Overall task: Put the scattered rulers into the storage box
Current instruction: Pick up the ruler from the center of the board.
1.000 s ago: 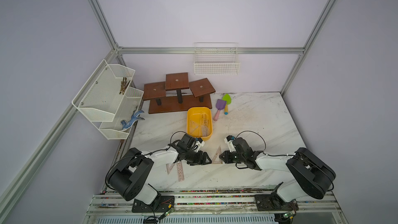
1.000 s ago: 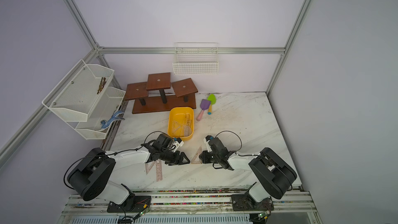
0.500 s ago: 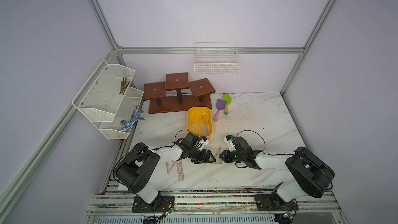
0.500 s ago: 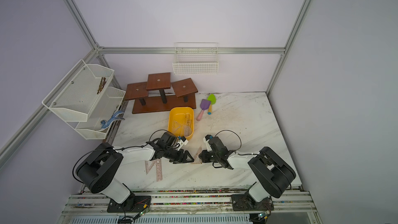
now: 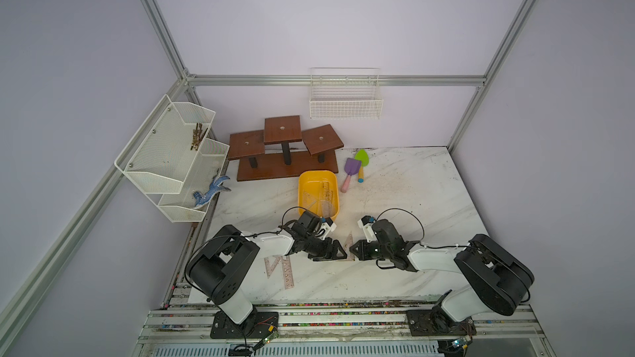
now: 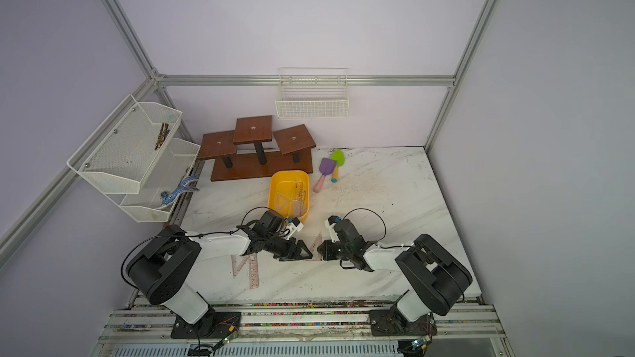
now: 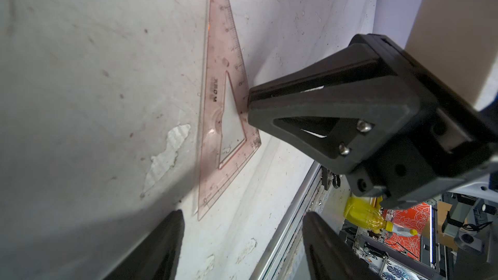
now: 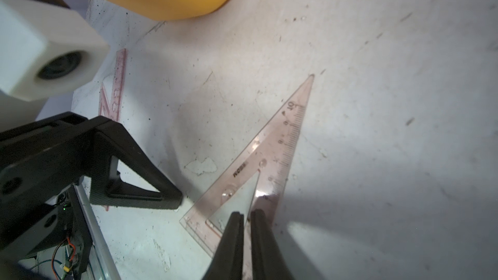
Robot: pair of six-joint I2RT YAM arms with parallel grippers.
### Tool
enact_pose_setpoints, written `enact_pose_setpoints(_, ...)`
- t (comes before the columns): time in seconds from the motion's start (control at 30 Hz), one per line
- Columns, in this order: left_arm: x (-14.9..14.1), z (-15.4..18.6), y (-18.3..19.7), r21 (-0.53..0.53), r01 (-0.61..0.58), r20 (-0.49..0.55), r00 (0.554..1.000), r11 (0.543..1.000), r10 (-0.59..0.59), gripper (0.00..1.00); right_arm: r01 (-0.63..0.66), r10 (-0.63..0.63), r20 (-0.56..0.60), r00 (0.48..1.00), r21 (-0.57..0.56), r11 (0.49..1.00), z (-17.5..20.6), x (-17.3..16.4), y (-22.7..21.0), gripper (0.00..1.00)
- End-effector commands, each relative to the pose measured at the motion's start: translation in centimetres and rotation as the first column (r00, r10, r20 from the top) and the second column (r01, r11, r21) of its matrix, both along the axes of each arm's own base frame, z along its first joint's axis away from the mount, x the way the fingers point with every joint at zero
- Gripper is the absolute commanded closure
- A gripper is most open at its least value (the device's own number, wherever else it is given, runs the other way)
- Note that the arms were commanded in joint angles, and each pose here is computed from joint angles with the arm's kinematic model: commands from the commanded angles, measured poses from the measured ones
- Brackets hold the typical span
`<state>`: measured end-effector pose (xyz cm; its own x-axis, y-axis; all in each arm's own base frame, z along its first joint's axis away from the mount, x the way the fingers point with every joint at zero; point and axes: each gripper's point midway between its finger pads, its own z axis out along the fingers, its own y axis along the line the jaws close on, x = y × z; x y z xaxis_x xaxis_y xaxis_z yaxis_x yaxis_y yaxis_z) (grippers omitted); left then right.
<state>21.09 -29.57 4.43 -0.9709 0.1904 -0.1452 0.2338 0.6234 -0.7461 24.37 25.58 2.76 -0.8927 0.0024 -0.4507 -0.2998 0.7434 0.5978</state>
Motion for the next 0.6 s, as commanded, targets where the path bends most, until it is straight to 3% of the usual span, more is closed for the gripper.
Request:
enact_pose_setpoints(0.0,-0.79,-2.18,0.65,0.08,-0.008,-0.047,0.999,0.997,0.012,0.26,-0.004,0.004,-0.014,1.0,-0.012,1.0,-0.86,-0.56,-0.55,0.85)
enact_pose_setpoints(0.57,-0.84,-1.87,0.12,0.098,0.0,-0.029,1.0,0.995,0.003,0.28,-0.003,0.003,-0.02,1.0,0.009,1.0,-1.49,-1.26,-0.99,0.85)
